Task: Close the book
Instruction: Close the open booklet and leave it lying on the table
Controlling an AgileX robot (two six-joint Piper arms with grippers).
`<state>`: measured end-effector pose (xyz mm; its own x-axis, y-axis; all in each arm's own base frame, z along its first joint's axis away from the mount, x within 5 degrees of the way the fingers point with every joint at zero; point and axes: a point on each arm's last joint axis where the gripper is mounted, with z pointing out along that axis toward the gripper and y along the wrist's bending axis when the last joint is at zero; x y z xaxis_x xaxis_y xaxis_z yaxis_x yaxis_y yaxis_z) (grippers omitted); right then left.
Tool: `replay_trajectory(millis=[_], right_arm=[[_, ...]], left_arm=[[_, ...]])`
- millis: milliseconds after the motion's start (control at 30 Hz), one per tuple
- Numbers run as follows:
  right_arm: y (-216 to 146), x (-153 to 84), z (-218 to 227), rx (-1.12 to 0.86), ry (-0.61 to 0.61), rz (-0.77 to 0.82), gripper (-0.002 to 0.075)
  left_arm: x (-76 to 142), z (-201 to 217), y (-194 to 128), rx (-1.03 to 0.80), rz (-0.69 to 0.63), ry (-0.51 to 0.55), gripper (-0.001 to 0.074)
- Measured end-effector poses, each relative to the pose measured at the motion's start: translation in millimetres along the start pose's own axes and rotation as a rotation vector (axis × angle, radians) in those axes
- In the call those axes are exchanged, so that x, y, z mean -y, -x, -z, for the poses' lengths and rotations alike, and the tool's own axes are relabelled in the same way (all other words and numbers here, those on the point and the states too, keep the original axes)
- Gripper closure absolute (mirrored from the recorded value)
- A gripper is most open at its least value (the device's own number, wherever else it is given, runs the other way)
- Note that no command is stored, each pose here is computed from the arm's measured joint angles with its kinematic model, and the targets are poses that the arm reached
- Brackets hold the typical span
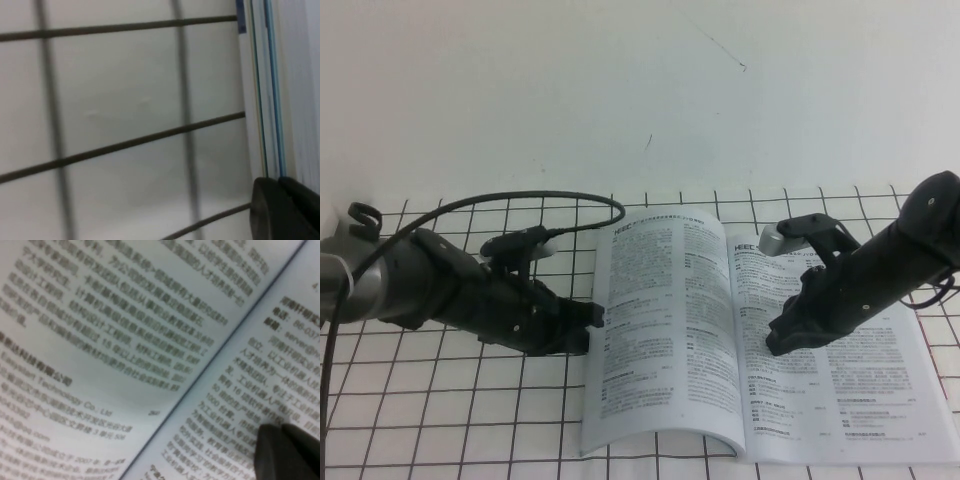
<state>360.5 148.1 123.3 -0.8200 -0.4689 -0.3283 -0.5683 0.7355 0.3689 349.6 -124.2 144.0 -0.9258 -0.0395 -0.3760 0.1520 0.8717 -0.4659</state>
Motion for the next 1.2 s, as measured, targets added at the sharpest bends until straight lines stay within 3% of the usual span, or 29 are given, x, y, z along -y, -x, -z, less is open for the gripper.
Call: replay_trajectory(millis=[200, 367, 667, 833, 1000, 1200], right_arm=[[1.6, 0.8, -1.1, 0.029, 0.033, -0.01, 0.0729], [3.1, -1.8, -6.2, 0.068, 0.088, -0.021, 0.0729], [1.0, -3.6, -0.9, 0.042, 0.068, 0.001, 0.0729], [-3.1, -8.1, 25.3, -0.029, -0.073, 0.059, 0.0729], [-4.9, -15.8, 79.0, -0.051, -0.282, 0.117, 0.0729], [-13.2, -38.2, 149.3, 0.005, -0.461, 0.162, 0.0729]], left_arm=[[26.0, 6.4, 12.3, 0.015, 0.014, -0.234, 0.0738], [52.4, 17.9, 18.4, 0.051, -0.012, -0.526, 0.0738], [74.5, 36.9, 21.9, 0.085, -0.045, -0.825, 0.0738], [81.4, 39.3, 19.3, 0.054, -0.08, -0.867, 0.0738], [97.9, 37.6, 12.2, 0.02, -0.116, -0.89, 0.0738], [123.1, 51.0, 15.3, 0.099, -0.317, -0.915, 0.0738]])
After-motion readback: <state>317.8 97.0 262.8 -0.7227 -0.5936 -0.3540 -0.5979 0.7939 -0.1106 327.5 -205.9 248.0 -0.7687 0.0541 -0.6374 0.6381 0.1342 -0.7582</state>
